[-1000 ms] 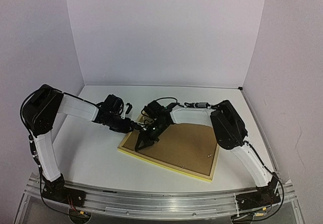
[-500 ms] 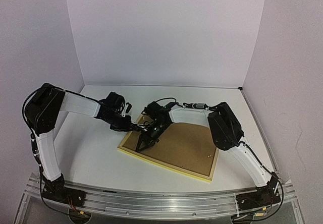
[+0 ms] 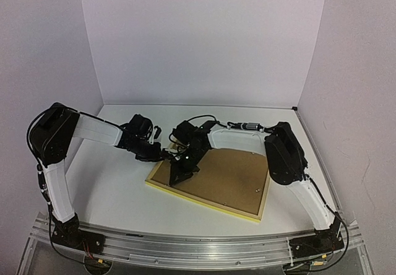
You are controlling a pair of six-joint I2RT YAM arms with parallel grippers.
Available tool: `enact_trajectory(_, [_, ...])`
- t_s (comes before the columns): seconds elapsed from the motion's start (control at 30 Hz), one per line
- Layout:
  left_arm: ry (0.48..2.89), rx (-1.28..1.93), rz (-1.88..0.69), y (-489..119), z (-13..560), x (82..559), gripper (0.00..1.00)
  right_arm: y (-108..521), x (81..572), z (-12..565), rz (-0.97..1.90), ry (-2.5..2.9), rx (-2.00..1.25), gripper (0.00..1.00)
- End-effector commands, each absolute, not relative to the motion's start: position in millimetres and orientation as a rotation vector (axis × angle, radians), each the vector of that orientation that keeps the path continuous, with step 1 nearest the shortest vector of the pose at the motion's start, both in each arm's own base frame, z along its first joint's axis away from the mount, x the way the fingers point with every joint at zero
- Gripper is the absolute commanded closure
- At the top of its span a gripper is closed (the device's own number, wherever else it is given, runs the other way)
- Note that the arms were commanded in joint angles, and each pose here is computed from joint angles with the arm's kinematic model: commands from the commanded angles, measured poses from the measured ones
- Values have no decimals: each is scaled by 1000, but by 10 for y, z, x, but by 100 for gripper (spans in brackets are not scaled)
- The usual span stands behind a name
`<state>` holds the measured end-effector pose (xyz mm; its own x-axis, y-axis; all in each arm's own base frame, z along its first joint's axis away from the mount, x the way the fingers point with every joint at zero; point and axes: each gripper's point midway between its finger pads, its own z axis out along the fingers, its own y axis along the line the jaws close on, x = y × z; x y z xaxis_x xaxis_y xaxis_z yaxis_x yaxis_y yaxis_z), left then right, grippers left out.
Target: Put the photo into the frame
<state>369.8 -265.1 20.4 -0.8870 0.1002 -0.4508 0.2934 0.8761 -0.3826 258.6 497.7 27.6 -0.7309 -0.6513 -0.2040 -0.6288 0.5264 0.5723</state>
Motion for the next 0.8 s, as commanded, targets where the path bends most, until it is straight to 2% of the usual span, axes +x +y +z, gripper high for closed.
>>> enact_trajectory(0.0, [2763,267,-458,-2382,-279,3485,100,4912,2821,1218,-1049,-3010,1153,77])
enact_trajectory(0.17, [2748,301,-469,-2416,-293,3517,100,4194,3162,1490,-1024,-3272,816,45])
enact_trajectory(0.27, [2741,307,-465,-2418,-304,3531,100,3511,3382,1435,-944,-3397,502,29])
enact_trajectory(0.37, [2743,308,-452,-2405,-328,3539,100,2713,3522,1253,-727,-3518,178,18])
enact_trajectory(0.57, [2784,286,-451,-2390,-439,3491,100,1567,3455,1077,-424,-3608,-366,6])
enact_trajectory(0.67, [2808,278,-462,-2392,-482,3446,100,1317,3345,824,-408,-3517,-482,7])
enact_trajectory(0.77, [2829,270,-457,-2365,-521,3395,100,1354,3274,582,-490,-3394,-490,12])
